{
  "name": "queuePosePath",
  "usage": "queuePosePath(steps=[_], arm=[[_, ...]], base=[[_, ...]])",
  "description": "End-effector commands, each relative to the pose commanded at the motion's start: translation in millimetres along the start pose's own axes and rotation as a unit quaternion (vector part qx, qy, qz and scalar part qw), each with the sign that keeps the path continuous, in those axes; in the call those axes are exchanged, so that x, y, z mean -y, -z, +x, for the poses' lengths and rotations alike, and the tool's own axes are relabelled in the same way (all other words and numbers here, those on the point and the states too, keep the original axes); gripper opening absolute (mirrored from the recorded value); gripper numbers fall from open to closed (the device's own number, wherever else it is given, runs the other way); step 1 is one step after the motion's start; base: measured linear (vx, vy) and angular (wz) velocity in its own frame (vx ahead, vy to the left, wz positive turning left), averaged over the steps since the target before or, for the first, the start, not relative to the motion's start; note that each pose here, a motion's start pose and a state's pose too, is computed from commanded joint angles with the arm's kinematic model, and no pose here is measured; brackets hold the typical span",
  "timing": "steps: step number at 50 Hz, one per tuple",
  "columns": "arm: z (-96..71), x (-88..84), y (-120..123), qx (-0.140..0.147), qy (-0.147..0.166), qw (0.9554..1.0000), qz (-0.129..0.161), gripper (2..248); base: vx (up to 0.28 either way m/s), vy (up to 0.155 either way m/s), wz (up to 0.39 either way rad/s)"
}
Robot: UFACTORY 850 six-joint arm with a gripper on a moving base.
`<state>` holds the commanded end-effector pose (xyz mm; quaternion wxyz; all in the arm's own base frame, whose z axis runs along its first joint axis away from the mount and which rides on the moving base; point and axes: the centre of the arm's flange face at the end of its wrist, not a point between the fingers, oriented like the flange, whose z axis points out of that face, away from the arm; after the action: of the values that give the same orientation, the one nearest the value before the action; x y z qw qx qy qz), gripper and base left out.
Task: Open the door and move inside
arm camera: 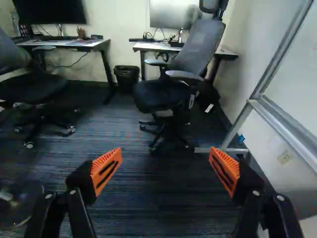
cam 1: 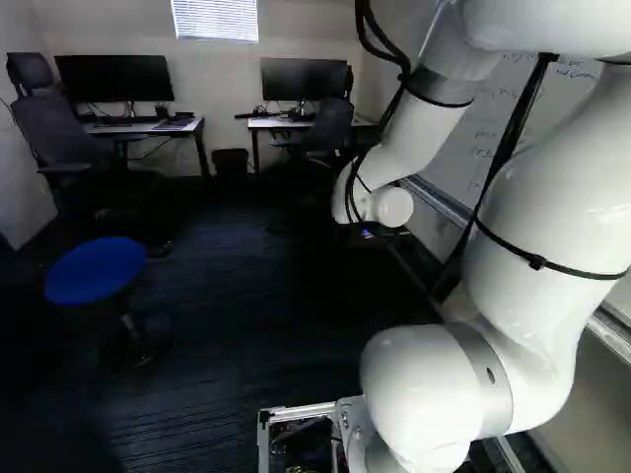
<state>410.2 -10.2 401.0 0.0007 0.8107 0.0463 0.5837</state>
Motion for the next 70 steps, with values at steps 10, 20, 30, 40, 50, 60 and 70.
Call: queuePosePath(steps=[10,20,30,40,50,60,70], arm=[[0.0,0.0,0,0.000,0.000,1.0000,0.000,247],[0.0,0.0,0,0.000,0.000,1.0000,0.000,247],[-1.5,0.7,3,0.000,-0.001,1.0000,-0.001,247],[-4.8,2.2,10,0.000,-0.003,1.0000,-0.002,247],[-10.1,4.5,20,0.001,-0.007,1.0000,-0.004,247],[-17.7,7.4,34,0.001,-0.011,0.9999,-0.007,247],[-28.0,10.9,52,0.002,-0.017,0.9998,-0.010,247]], base=[[-0.016,-0.001,-0.001],[0.000,0.000,0.000],[0.000,0.000,0.000],[0.000,0.000,0.000],[0.000,0.000,0.000],[0.000,0.000,0.000],[0.000,0.000,0.000]])
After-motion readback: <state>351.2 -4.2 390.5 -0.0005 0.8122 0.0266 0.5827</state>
